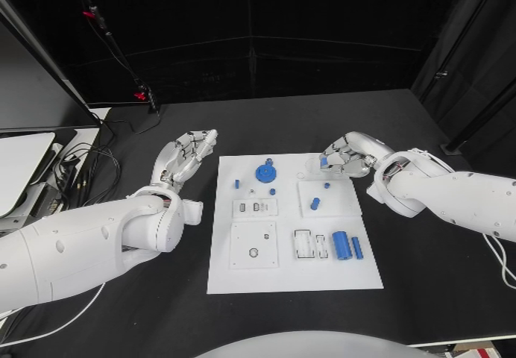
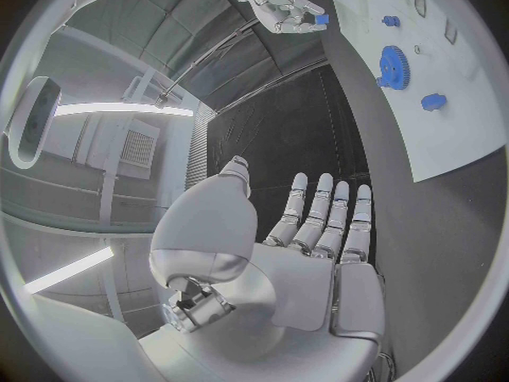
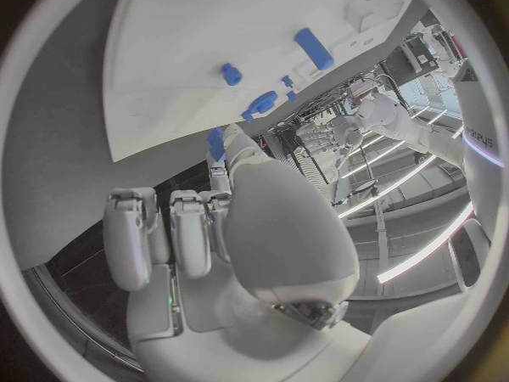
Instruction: Assemble the parts on the task board
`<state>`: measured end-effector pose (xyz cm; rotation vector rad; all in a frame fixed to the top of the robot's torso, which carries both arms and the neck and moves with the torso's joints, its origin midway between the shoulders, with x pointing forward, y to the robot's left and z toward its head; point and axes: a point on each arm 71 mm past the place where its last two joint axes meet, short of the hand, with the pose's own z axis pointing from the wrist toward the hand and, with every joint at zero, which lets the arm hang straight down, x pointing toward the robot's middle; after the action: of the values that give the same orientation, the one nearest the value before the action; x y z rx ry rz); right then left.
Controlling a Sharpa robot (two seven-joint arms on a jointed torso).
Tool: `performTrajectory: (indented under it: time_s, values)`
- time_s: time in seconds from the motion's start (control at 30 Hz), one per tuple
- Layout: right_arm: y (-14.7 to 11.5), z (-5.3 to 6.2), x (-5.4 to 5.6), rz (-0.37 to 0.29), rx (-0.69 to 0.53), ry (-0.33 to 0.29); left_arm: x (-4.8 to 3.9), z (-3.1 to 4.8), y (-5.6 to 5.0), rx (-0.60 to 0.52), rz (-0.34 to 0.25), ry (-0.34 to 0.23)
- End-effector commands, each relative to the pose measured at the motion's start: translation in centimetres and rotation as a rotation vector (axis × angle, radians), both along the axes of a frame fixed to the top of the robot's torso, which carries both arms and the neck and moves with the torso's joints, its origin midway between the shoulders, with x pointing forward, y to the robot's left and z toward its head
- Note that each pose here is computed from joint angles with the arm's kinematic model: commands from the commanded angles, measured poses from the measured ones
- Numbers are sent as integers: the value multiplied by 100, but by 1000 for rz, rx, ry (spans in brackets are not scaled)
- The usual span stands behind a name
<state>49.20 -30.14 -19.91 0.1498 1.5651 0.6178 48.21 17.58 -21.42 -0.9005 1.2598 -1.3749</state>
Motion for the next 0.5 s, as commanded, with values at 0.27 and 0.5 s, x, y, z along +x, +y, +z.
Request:
performTrajectory:
  time_s: [0.27,0.5]
  values:
    - [695,15,-111,92,59,85,-54,180,-32,-51,-37,-246]
    - [1067,12,-182,130,54,121,-57,181,-36,-51,-38,-246]
